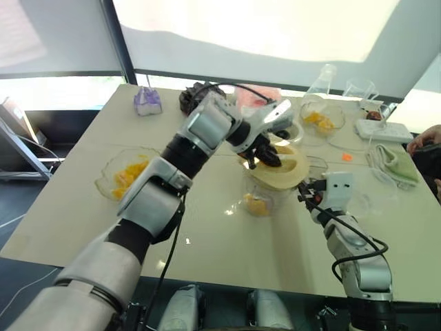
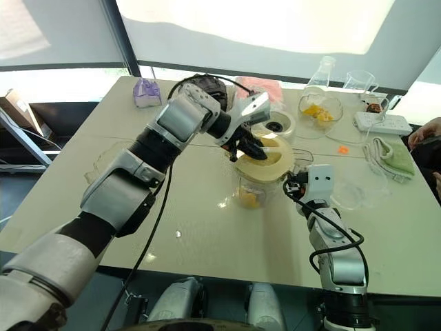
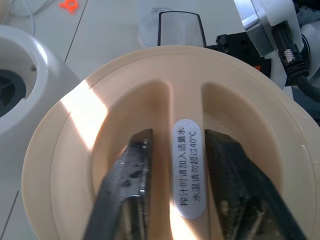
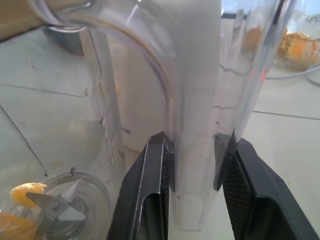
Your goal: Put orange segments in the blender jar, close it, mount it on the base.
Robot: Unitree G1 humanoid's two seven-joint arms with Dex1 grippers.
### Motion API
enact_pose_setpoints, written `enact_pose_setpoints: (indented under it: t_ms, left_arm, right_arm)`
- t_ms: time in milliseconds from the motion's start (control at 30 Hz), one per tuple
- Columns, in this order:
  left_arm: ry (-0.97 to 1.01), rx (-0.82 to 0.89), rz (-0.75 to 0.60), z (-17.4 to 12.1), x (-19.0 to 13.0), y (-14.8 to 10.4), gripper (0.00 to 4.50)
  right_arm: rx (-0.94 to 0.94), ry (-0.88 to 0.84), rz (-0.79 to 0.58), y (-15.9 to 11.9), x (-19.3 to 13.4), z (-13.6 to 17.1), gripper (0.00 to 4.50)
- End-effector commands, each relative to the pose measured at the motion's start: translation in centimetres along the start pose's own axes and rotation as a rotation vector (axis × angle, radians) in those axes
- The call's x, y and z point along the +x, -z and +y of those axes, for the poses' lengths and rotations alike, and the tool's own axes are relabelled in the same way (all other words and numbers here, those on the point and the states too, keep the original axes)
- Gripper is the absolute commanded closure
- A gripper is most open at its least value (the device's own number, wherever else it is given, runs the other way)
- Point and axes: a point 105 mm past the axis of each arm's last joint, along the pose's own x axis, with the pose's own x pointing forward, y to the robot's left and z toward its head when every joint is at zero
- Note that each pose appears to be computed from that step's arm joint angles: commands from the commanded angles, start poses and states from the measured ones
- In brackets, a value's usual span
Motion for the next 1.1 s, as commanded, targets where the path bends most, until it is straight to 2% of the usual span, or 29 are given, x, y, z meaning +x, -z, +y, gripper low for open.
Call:
enact_pose_setpoints:
  t_ms: [33, 67, 200, 367, 467, 633, 767, 867, 1000, 1033, 1100]
  left_arm:
    - [0.018, -0.022, 0.143, -0.4, 1.8, 4.5, 1.20]
    - [0.025, 0.006, 0.119, -0.4, 1.6, 3.9, 0.77]
    - [0.022, 0.127, -0.063, -0.3, -1.2, -0.9, 0.77]
    - [-0.024, 0.182, -0.200, -0.1, -5.2, -5.4, 0.77]
    - [-0.061, 0.229, -0.242, -0.1, -7.1, -7.1, 0.77]
    - [-0.124, 0.340, -0.244, -0.1, -9.0, -8.2, 0.77]
    - [-0.182, 0.304, -0.317, 0.7, -11.1, -9.1, 0.77]
    - [-0.289, 0.266, -0.412, 2.2, -13.8, -7.7, 0.77]
    - [-0.386, 0.089, -0.514, 3.2, -15.7, -3.4, 0.77]
    - [-0.410, 0.039, -0.532, 3.2, -15.8, -2.3, 0.77]
    - [-0.473, -0.033, -0.517, 2.7, -15.4, 1.7, 0.77]
  right_arm:
    - [-0.031, -0.098, -0.102, -2.7, -0.2, 2.2, 3.60]
    - [-0.031, -0.099, -0.101, -2.6, -0.2, 2.2, 3.60]
    - [-0.031, -0.102, -0.094, -2.3, -0.5, 2.2, 3.60]
    - [-0.032, -0.102, -0.084, -2.0, -0.6, 2.1, 3.60]
    - [-0.034, -0.107, -0.080, -2.0, -0.5, 2.1, 3.60]
    - [-0.041, -0.117, -0.076, -2.0, -0.3, 1.9, 3.60]
    - [-0.049, -0.110, -0.081, -2.2, -0.4, 1.6, 3.60]
    - [-0.053, -0.080, -0.106, -3.0, -0.9, 1.0, 3.60]
    - [-0.046, -0.032, -0.148, -4.7, -1.7, 0.3, 3.60]
    - [-0.042, -0.028, -0.158, -5.1, -1.9, 0.2, 3.60]
    - [-0.046, -0.028, -0.176, -6.4, -2.4, 0.1, 3.60]
